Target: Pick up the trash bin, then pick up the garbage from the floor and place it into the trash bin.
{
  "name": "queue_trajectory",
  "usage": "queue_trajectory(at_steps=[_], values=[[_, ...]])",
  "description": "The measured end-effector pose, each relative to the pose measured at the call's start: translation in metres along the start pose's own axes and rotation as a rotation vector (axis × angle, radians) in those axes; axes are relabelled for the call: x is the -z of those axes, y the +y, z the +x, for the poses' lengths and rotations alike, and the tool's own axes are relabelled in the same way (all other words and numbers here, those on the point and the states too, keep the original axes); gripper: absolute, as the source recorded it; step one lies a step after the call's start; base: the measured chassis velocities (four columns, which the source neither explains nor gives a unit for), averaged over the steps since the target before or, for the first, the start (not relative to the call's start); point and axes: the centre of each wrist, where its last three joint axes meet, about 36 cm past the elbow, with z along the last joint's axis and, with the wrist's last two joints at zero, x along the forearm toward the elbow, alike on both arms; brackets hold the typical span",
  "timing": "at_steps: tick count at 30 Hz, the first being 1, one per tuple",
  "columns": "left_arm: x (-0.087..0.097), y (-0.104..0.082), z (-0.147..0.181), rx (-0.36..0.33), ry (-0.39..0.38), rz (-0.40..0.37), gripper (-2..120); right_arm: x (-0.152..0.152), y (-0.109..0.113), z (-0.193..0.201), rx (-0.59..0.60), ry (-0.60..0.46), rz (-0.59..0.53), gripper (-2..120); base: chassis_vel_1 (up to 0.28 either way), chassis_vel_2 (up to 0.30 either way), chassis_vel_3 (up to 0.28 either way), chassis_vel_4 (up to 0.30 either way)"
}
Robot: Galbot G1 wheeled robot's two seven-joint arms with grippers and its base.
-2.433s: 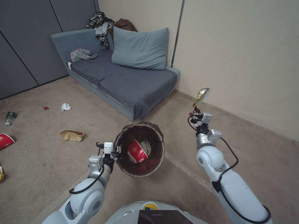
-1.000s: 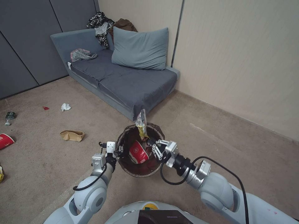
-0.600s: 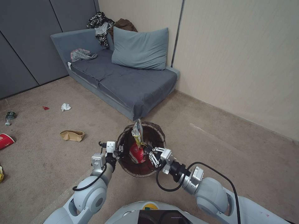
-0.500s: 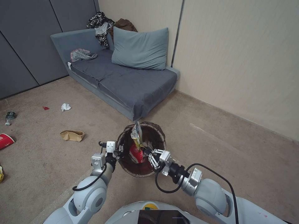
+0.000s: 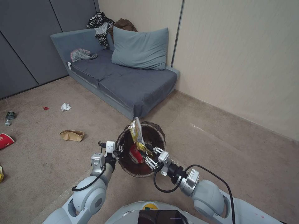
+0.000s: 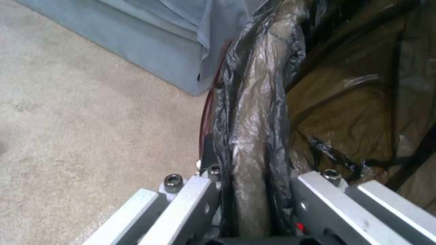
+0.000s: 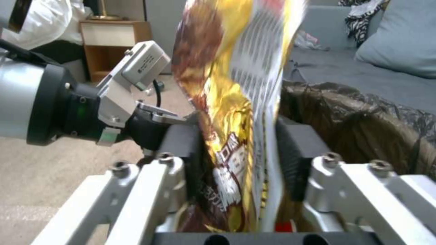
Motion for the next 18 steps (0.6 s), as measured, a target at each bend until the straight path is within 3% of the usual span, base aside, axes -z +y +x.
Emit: queue_trajectory(at_steps=[5, 7, 9, 12, 18], values=[[0.0, 0.0, 0.0, 0.001, -0.001, 0.001, 2, 0.0, 0.001, 0.0, -0.005, 0.001, -0.001, 53, 0.0, 0.0, 0.0, 0.0], [0.0, 0.0, 0.0, 0.002, -0.001, 0.004, 2, 0.002, 0.001, 0.001, -0.008, -0.002, 0.0, 66, 0.0, 0.0, 0.0, 0.0], [0.0, 0.0, 0.0, 0.002, -0.001, 0.004, 2, 0.003, 0.001, 0.002, -0.009, -0.002, 0.0, 68, 0.0, 0.0, 0.0, 0.0], [0.0, 0.0, 0.0, 0.003, -0.002, 0.005, 2, 0.007, 0.001, 0.004, -0.011, -0.006, 0.003, 84, 0.0, 0.0, 0.0, 0.0], [0.0, 0.0, 0.0, 0.003, -0.002, 0.007, 2, 0.017, 0.0, 0.007, -0.015, -0.024, 0.012, 99, 0.0, 0.0, 0.0, 0.0]])
